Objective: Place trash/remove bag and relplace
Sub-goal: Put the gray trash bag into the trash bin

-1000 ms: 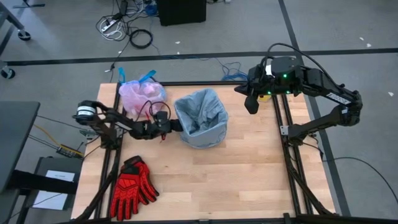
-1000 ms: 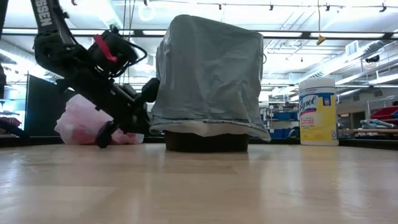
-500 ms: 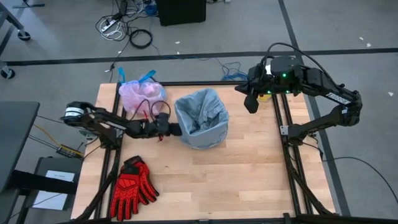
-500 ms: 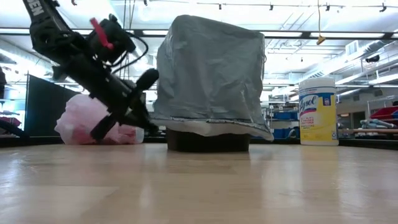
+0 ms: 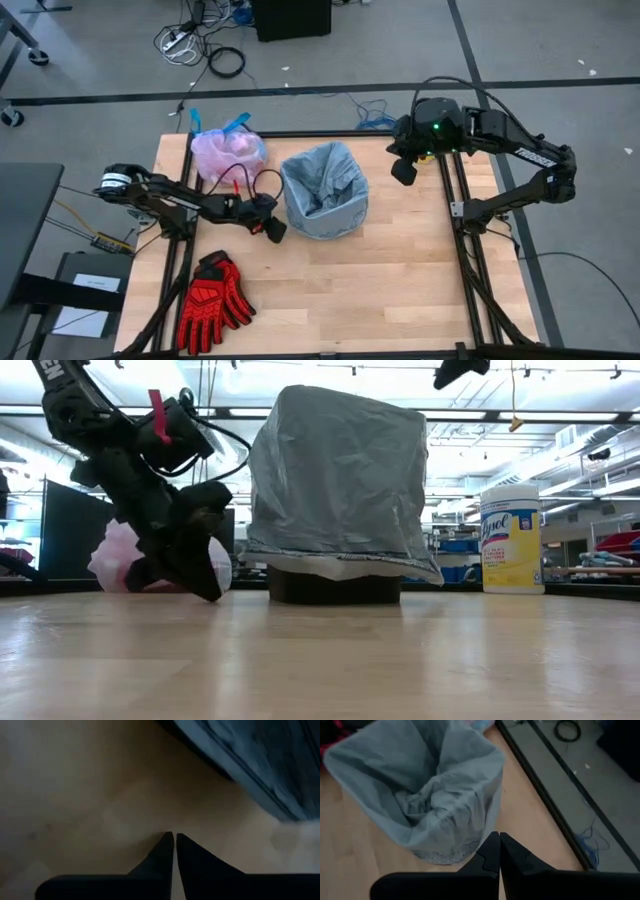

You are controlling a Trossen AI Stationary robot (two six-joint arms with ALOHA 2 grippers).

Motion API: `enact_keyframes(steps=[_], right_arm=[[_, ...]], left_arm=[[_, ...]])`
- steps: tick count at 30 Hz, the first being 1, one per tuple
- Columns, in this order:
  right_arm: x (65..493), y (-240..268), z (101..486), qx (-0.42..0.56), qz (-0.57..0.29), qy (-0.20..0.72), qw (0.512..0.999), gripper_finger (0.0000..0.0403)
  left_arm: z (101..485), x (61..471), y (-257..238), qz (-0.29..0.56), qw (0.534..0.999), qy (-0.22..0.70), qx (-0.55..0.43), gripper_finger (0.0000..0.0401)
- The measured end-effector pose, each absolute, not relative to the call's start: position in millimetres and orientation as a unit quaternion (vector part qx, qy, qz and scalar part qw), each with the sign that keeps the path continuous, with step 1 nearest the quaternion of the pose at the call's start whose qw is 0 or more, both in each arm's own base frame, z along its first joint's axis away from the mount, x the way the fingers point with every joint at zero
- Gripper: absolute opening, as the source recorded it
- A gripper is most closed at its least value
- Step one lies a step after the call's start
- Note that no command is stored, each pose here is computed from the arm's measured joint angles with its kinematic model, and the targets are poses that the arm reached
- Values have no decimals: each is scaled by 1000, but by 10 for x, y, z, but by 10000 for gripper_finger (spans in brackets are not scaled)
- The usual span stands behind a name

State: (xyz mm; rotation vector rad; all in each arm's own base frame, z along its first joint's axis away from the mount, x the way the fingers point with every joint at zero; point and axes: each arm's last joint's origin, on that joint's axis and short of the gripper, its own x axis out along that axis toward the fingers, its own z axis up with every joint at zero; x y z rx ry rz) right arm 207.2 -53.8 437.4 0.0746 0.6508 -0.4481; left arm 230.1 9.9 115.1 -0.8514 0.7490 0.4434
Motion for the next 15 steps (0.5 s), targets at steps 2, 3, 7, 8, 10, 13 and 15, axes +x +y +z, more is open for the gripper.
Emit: enact_keyframes(steps=[2, 3, 7, 8, 10, 13, 15], right_arm=[[2091, -542, 4310, 41, -220, 325, 919, 0], [2099, -544, 4269, 44, -220, 332, 916, 0], [2130, -535, 4122, 63, -219, 356, 906, 0], [2137, -533, 4083, 66, -217, 362, 904, 0], [2148, -533, 4013, 67, -215, 374, 900, 0], [2165, -534, 3913, 79, -217, 387, 893, 0], [2169, -524, 3847, 89, -219, 394, 888, 0]], left_arm=[[1170, 2321, 76, 187, 816, 362, -410, 34], [1199, 2348, 53, 174, 818, 363, -411, 34], [1506, 2583, -92, 93, 882, 307, -346, 35], [1581, 2636, -135, 68, 901, 287, -318, 35], [1662, 2685, -190, 44, 919, 272, -281, 35], [1633, 2671, -180, 63, 915, 283, -280, 35], [1617, 2662, -163, 92, 913, 283, -281, 35]])
